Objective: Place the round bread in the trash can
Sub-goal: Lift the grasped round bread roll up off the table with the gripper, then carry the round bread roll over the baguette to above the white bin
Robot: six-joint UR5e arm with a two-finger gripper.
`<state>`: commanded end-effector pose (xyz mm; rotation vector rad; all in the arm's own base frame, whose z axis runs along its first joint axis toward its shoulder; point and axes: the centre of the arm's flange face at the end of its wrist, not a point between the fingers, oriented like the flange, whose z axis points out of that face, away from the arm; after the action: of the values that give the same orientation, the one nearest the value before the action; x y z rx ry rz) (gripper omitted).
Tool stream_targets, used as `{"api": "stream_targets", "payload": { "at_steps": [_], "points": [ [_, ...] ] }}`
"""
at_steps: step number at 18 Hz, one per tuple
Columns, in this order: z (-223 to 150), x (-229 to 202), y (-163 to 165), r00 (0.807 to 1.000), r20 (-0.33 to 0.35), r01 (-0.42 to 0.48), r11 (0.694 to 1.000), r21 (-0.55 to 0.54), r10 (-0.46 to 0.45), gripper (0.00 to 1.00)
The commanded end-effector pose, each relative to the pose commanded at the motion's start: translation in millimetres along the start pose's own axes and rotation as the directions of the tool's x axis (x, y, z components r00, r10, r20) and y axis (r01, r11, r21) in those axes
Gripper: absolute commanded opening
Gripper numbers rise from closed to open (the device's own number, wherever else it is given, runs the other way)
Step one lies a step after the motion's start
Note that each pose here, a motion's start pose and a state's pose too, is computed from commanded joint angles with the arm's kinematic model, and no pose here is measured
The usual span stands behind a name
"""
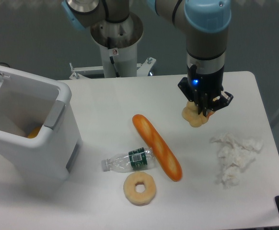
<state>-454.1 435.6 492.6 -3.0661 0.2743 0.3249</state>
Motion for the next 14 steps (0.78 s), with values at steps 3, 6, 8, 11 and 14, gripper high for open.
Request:
{"api": "stream_targets", "payload": {
  "at_steps": [3, 6, 8, 11, 14],
  "points": [
    [-7, -1, -2, 1.000, 0.014, 0.002, 1.000, 0.011, -0.003, 0.00],
    [-22, 16, -22, 1.000, 0.022, 0.013, 0.998, 0.056, -0.014, 0.00],
    [-45, 30, -33, 0.999, 0.024, 0.020, 0.988, 0.153, -0.024, 0.00],
    [-78, 60, -47, 0.998, 0.026, 0.056, 0.973, 0.225, -0.064, 0.00],
    [-105, 90, -70, 0.996, 0.039, 0.071, 0.956, 0.285, -0.085, 0.00]
  ]
}}
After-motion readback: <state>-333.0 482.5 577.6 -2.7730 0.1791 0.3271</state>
